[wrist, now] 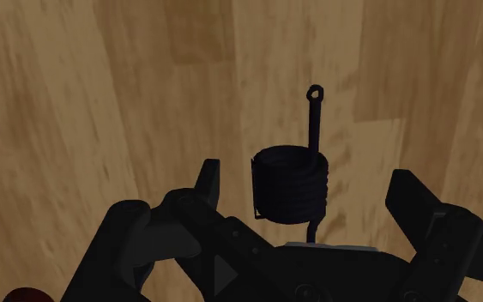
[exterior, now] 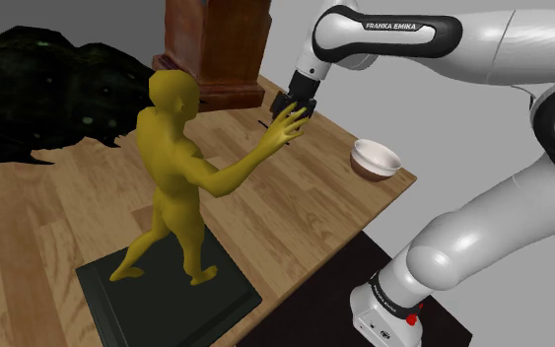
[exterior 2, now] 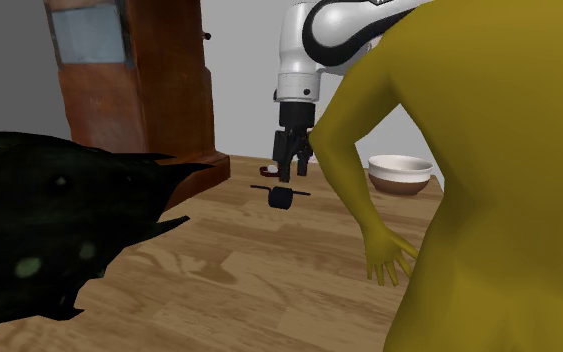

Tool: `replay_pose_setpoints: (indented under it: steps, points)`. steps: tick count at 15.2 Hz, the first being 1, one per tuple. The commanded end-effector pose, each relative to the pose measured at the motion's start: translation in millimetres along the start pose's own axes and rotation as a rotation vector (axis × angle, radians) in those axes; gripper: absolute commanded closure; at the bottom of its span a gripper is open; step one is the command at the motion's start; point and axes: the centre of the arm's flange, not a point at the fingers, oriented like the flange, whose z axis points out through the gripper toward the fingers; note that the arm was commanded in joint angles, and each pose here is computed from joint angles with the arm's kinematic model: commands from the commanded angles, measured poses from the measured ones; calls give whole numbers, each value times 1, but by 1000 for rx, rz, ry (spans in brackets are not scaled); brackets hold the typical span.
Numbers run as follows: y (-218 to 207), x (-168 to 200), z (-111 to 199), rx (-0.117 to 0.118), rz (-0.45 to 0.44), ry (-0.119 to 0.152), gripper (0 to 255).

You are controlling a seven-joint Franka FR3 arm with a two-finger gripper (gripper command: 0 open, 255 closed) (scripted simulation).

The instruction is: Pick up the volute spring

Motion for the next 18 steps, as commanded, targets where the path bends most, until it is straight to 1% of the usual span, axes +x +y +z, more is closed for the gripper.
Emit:
replay_pose_setpoints:
  steps: [1,2,9,11,12,18]
  points:
    - [-4,22,14,4,17,-3,0]
    - [-5,28,17,5,20,-4,0]
    - [0,29,53,5,20,-4,0]
    - [0,29,56,5,20,-4,0]
    - [0,28,56,5,20,-4,255]
    - [0,28,56,5,20,-4,255]
